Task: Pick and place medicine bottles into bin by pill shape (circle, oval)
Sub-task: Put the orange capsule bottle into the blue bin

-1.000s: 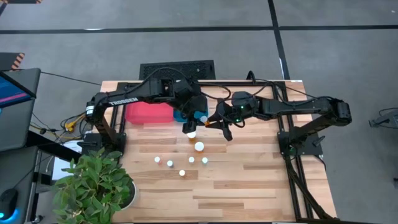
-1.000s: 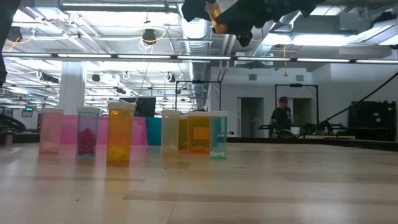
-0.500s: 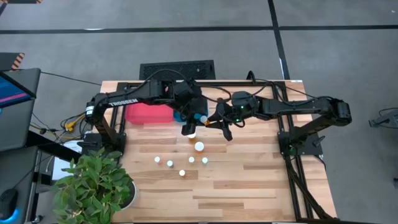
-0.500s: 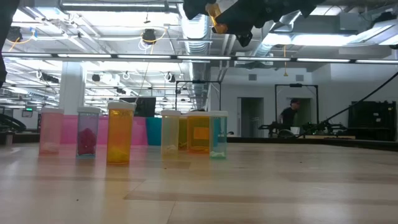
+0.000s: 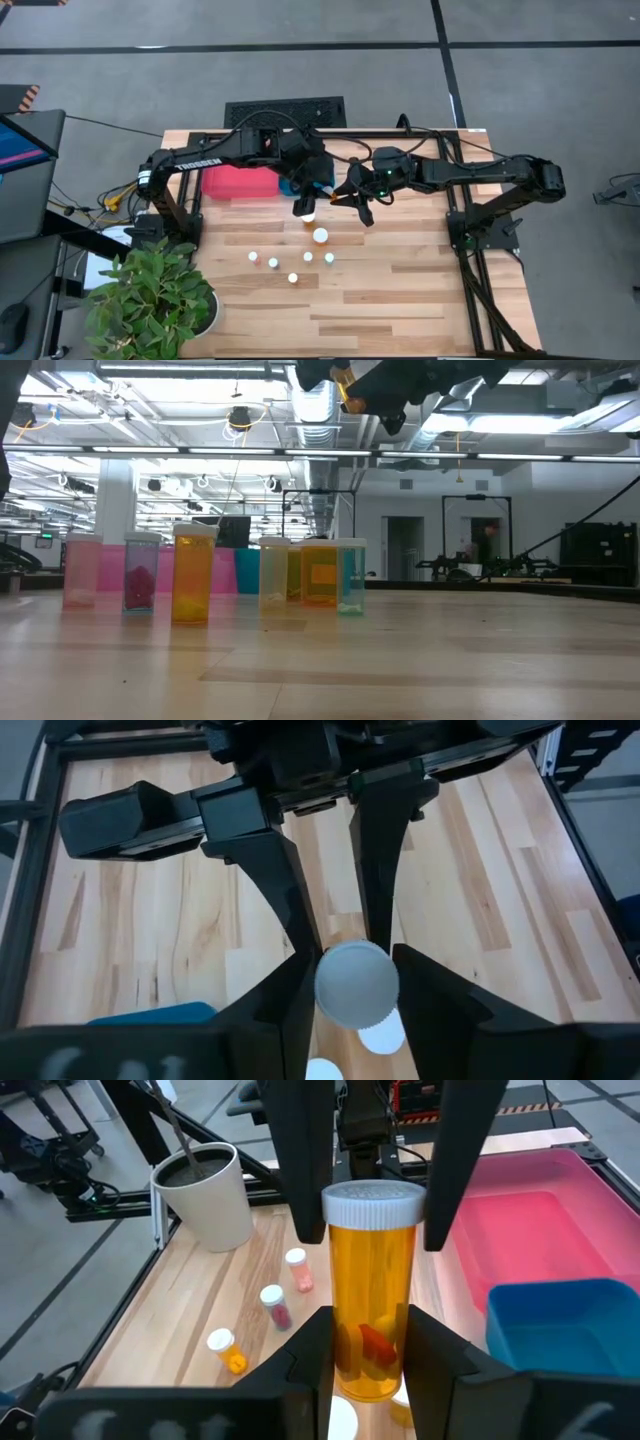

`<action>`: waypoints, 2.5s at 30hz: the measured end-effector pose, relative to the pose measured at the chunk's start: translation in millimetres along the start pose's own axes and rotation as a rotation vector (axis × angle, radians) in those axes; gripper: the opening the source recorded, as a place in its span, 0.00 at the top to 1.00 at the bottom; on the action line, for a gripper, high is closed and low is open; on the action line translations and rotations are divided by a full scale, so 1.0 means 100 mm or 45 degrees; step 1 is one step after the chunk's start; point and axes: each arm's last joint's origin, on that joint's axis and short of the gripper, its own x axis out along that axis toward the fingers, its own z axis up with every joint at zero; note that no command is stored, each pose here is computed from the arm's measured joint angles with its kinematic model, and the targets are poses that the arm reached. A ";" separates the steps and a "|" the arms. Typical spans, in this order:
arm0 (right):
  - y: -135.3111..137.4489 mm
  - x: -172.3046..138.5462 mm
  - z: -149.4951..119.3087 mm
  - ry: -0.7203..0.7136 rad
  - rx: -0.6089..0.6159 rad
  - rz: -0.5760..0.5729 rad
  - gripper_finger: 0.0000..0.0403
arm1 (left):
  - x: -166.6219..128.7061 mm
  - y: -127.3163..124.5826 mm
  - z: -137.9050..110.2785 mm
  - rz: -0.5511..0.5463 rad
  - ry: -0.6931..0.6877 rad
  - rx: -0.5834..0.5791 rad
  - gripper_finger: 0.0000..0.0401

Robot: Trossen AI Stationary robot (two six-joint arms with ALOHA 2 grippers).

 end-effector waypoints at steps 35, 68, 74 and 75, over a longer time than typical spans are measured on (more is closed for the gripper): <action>0.03 -0.96 -0.02 0.207 0.159 -0.139 0.31 | 0.04 0.62 -0.46 0.390 0.297 -0.293 0.71; 0.41 -2.11 0.02 -0.199 0.262 -0.411 0.31 | 1.02 1.08 -1.23 0.515 0.276 -0.321 0.71; 0.41 -2.11 0.01 -0.180 0.297 -0.412 0.31 | 1.19 1.19 -1.13 0.523 0.291 -0.341 0.71; 0.41 -2.11 0.01 -0.180 0.297 -0.412 0.31 | 1.18 1.20 -1.11 0.530 0.290 -0.324 0.71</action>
